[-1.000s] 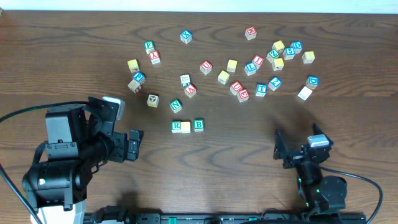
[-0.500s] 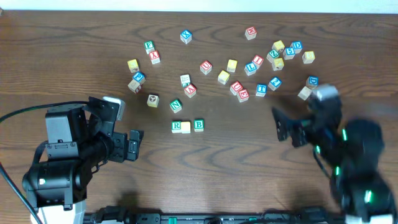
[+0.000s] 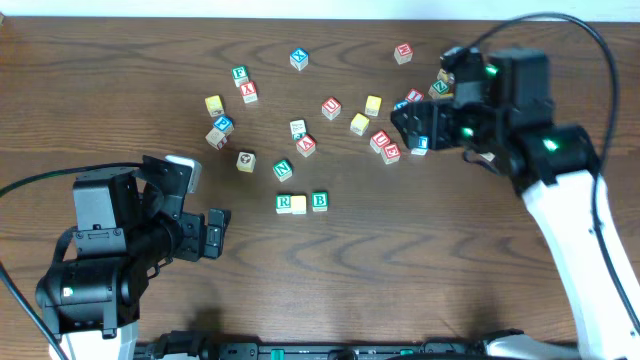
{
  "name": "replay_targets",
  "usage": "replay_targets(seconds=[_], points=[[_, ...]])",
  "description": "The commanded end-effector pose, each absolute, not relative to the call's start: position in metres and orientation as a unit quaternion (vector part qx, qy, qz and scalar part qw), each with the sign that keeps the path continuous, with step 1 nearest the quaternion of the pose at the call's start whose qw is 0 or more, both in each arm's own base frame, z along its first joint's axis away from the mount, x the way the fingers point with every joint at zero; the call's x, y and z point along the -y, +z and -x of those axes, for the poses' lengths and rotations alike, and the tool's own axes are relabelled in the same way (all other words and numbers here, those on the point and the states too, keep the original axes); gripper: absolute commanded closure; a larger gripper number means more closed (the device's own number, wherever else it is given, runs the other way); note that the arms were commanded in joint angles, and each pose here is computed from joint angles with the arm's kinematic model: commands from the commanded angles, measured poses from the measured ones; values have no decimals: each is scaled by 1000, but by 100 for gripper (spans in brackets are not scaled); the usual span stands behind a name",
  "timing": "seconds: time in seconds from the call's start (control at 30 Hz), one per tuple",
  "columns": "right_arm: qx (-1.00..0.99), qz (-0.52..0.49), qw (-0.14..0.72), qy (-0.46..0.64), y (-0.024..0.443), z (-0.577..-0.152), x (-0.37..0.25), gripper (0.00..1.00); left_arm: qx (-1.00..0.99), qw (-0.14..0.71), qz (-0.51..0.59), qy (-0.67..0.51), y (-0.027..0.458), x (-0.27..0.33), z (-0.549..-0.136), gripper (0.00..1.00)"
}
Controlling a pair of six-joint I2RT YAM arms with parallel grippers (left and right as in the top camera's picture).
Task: Spell out ROBOT
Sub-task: 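Move the right gripper up over the block pile, then lower the right gripper and grasp the yellow O block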
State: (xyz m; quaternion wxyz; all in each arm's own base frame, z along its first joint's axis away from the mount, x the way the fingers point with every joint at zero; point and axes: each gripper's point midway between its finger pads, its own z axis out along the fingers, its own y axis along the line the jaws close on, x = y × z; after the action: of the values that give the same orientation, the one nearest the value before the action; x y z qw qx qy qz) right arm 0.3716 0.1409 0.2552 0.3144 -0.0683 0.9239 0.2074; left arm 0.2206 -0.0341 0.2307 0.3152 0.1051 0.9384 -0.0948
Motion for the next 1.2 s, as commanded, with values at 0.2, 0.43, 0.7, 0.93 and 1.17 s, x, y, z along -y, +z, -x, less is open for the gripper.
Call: replay_targets(seconds=[0.2,0.43,0.7,0.93,1.17], points=[[-959,-8,269,87,206,-430,-183,1,-936,319,-109,-98,234,35,-221,3],[-961,-73,261,60,167,-477,-199,1,-936,319,-109,-98,234,35,-221,3],[-946,-195,259,16,93,-518,-173,1,-936,319,-109,-98,234,35,-221,3],[-944,-235,231,18,40,-523,-176,1,-936,319,-109,-98,234,35,-221,3],[-944,-234,232,12,38,-523,-176,2,-936,319,-109,-98,234,35,-221,3]])
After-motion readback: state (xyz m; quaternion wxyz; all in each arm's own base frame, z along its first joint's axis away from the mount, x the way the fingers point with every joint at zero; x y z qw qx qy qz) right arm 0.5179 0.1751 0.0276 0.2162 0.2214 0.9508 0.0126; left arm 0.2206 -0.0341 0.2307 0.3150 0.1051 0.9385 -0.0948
